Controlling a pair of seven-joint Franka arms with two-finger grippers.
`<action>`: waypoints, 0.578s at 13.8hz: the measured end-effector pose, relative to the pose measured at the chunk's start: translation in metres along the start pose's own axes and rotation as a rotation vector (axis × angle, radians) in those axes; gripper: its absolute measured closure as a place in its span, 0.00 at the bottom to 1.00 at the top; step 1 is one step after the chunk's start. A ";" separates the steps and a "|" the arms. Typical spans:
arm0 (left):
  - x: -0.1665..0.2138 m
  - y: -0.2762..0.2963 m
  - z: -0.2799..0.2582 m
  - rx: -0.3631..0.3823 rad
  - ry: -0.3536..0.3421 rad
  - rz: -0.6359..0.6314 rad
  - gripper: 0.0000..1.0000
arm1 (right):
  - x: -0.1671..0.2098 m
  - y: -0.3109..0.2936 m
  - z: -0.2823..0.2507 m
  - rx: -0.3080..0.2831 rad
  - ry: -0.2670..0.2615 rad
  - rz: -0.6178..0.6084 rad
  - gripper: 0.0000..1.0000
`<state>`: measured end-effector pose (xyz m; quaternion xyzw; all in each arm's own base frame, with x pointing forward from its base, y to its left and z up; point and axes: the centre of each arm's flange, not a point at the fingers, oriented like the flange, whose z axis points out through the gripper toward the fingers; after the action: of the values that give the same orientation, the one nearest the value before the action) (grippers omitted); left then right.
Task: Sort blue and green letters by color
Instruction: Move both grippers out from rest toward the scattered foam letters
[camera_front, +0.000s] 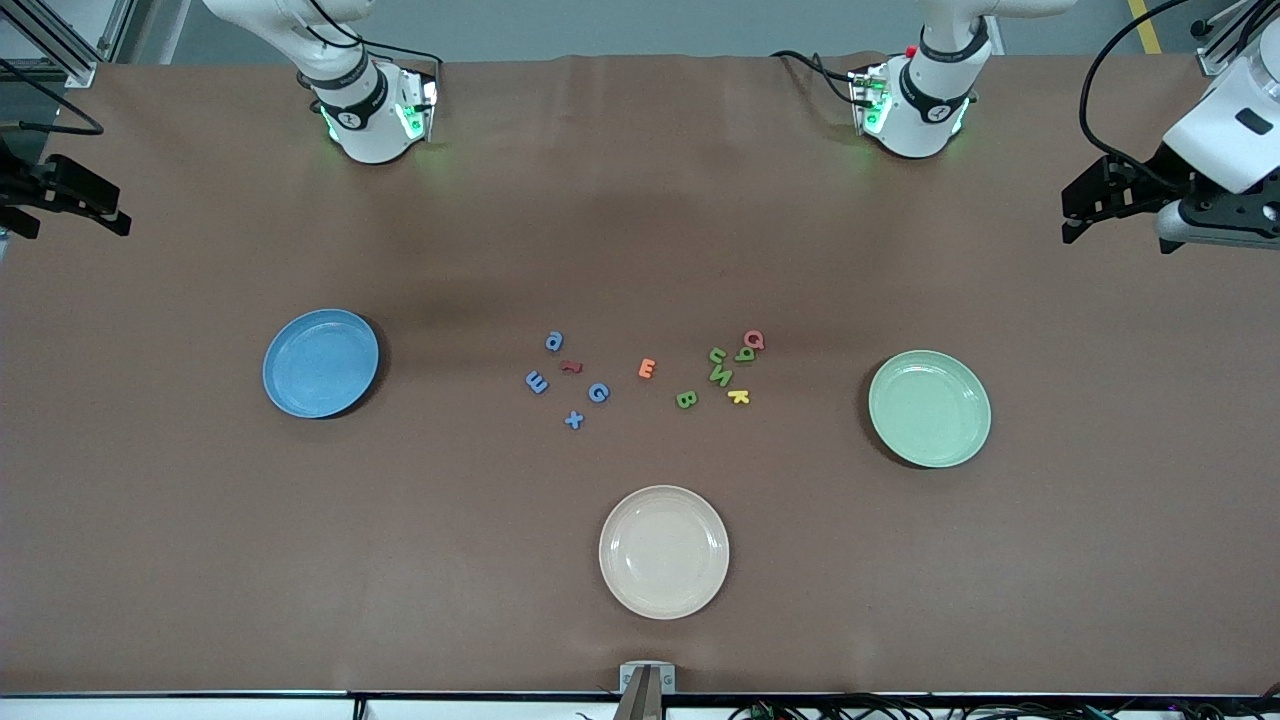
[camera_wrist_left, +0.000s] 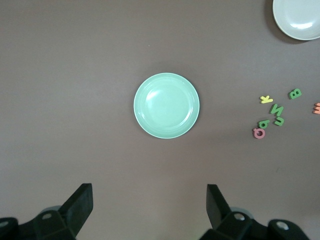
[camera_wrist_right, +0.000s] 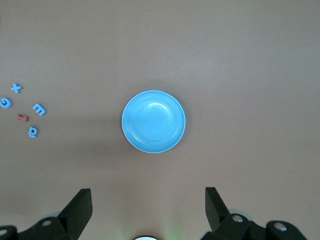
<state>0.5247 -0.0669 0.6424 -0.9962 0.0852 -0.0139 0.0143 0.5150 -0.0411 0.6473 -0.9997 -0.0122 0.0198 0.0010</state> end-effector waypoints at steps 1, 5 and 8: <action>0.000 0.000 0.001 0.000 -0.002 -0.001 0.00 | 0.000 0.000 0.000 0.001 0.000 0.000 0.00; 0.003 -0.001 0.006 -0.001 -0.012 -0.001 0.00 | 0.000 0.000 0.000 0.031 0.003 0.006 0.00; 0.018 0.021 0.042 -0.003 -0.083 0.040 0.00 | -0.001 0.008 0.000 0.043 0.004 0.021 0.00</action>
<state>0.5404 -0.0898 0.6004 -0.9940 0.1044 0.0278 0.0168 0.5144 -0.0489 0.6471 -0.9996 -0.0011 0.0181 0.0224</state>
